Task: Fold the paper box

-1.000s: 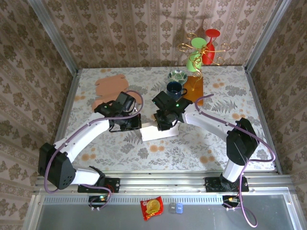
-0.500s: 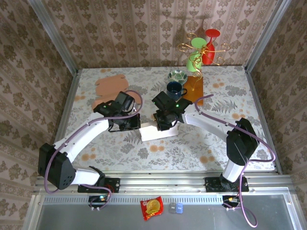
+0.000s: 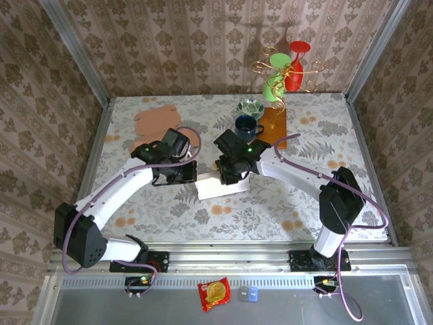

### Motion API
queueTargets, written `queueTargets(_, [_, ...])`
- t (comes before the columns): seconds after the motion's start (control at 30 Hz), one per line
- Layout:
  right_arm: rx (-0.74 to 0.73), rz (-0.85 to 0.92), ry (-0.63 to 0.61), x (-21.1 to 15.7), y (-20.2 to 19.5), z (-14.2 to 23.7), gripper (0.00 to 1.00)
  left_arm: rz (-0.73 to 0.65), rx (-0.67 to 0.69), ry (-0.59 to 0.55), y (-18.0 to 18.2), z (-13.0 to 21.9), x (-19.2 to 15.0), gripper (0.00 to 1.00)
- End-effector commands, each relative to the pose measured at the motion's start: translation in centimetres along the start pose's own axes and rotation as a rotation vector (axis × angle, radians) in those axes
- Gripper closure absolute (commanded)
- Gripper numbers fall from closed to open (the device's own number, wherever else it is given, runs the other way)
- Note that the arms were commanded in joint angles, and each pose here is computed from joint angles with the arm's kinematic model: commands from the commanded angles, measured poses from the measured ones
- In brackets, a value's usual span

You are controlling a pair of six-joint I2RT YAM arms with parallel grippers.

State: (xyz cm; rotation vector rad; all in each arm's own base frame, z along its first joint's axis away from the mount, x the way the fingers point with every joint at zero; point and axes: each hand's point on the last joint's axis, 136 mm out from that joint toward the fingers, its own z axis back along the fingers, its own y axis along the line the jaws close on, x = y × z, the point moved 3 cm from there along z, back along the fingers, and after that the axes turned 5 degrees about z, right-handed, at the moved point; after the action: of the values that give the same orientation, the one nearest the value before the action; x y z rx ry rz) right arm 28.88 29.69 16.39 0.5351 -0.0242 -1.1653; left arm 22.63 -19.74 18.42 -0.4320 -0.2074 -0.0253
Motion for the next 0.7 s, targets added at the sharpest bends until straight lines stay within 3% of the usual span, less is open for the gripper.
queueTargets(0.0, [-0.053,-0.078,-0.098,2.2,-1.7,-0.1,0.63,0.015,0.09,0.021,1.9,0.2,-0.6,0.98])
queueTargets(0.47, [-0.054,-0.078,-0.098,2.4,-2.0,-0.3,0.64,0.02,0.077,0.023,1.9,-0.7,-2.0,0.97])
queueTargets(0.5, [-0.054,-0.077,-0.097,2.4,-2.0,-0.3,0.64,0.018,0.073,0.008,1.6,-0.4,-1.8,0.95])
queueTargets(0.6, [-0.054,-0.073,-0.095,2.3,-2.0,-0.4,0.65,0.017,0.051,-0.024,0.8,0.4,-1.4,0.72])
queueTargets(0.67, [-0.056,-0.073,-0.094,2.3,-2.1,-0.3,0.65,0.014,0.03,-0.041,0.1,0.9,-1.3,0.63])
